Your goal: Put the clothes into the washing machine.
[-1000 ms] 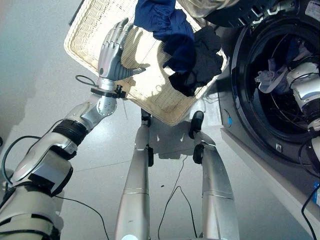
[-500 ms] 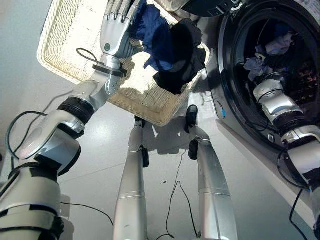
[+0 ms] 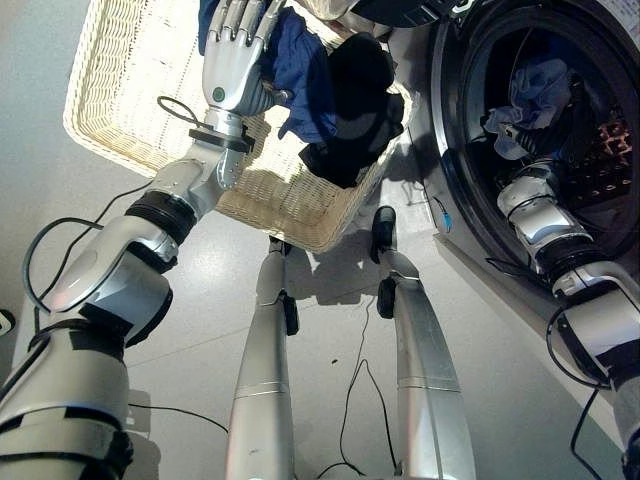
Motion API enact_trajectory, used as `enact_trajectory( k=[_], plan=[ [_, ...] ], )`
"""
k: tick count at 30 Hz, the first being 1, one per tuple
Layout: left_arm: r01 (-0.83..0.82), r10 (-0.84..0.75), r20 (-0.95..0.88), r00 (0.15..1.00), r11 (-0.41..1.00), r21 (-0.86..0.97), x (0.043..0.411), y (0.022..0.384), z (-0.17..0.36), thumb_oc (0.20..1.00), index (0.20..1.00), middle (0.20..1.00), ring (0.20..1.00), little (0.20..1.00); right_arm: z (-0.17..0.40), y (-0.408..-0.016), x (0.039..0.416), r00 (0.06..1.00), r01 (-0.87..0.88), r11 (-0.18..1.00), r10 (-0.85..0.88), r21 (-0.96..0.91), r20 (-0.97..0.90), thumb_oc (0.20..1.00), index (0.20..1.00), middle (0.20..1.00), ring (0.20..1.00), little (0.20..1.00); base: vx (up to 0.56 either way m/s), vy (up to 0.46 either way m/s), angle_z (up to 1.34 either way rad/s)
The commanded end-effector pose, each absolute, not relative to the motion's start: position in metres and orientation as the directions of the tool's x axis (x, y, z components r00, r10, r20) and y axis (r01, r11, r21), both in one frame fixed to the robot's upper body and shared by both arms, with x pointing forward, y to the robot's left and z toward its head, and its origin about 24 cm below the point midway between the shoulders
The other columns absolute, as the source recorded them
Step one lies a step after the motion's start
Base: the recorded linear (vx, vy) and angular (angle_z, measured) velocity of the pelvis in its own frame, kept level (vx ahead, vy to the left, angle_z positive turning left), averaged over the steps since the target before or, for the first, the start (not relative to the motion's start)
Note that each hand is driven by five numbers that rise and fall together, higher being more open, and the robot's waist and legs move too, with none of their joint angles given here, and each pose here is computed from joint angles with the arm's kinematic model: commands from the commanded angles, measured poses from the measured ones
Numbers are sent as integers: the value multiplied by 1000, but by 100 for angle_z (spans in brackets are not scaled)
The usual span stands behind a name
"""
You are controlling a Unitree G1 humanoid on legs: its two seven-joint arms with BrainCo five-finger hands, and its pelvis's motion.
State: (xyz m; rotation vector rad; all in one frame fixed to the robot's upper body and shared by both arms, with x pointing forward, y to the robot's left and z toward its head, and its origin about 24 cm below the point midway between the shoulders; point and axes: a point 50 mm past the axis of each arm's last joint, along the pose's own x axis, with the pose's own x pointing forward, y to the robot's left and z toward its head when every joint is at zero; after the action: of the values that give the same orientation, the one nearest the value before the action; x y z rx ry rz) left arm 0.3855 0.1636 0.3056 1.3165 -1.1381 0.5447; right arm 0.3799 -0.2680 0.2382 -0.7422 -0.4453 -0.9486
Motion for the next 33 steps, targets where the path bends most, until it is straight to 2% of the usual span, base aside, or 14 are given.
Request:
enact_trajectory(
  k=[1,5,8,15,16,22,23,24,25,28,29,31,33],
  plan=[
    [-893,-207,927,314,267,362,382,168,326,1000,1000,1000,1000,1000,239,-278,372,423,906,269,-592,-327,686,1000,1000,1000,1000,1000,0,0,0],
    [-892,-215,922,322,258,372,382,171,322,1000,1000,1000,1000,1000,236,-295,367,365,931,228,-649,-287,667,1000,1000,1000,1000,1000,0,0,0],
    [-898,-229,914,334,218,382,384,172,323,1000,1000,1000,1000,1000,246,-294,368,377,926,223,-593,-305,712,1000,1000,1000,1000,1000,0,0,0],
    [-916,-208,911,356,114,384,384,179,337,1000,1000,1000,1000,1000,248,-269,374,529,844,364,-437,-394,728,1000,1000,1000,1000,1000,0,0,0],
    [-913,-192,907,374,96,396,384,181,341,1000,1000,1000,1000,1000,242,-255,374,576,805,421,-388,-418,720,1000,1000,1000,1000,1000,0,0,0],
    [-873,-132,869,476,49,486,391,188,338,1000,1000,1000,1000,1000,225,-224,374,659,708,541,-273,-454,701,1000,1000,1000,1000,1000,2,17,-1],
    [-866,-119,864,489,48,497,392,191,337,937,937,937,937,937,224,-219,373,666,693,560,-258,-453,700,1000,1000,1000,1000,1000,0,0,0],
    [-860,-108,859,501,47,508,393,192,336,925,925,925,925,925,223,-216,373,672,683,572,-248,-454,698,1000,1000,1000,1000,1000,6,32,-3],
    [-852,-90,852,516,49,522,394,194,334,862,862,862,862,862,223,-210,372,674,672,588,-233,-451,700,1000,1000,1000,1000,1000,7,33,-3],
    [-836,-73,837,543,50,547,396,195,332,849,849,849,849,849,225,-204,371,672,662,607,-222,-439,707,1000,1000,1000,1000,1000,7,17,-3],
    [-822,-62,823,564,49,567,398,197,330,787,787,787,787,787,228,-201,370,664,661,617,-215,-428,716,1000,1000,1000,1000,1000,13,27,-6],
    [-816,-53,818,573,55,575,398,198,330,749,749,749,749,749,230,-199,369,657,662,621,-212,-420,723,1000,1000,1000,1000,1000,6,11,-2],
    [-816,-35,819,573,69,574,398,200,329,777,777,777,777,777,234,-197,367,645,668,624,-212,-406,734,1000,1000,1000,1000,1000,0,0,0]
  ],
)
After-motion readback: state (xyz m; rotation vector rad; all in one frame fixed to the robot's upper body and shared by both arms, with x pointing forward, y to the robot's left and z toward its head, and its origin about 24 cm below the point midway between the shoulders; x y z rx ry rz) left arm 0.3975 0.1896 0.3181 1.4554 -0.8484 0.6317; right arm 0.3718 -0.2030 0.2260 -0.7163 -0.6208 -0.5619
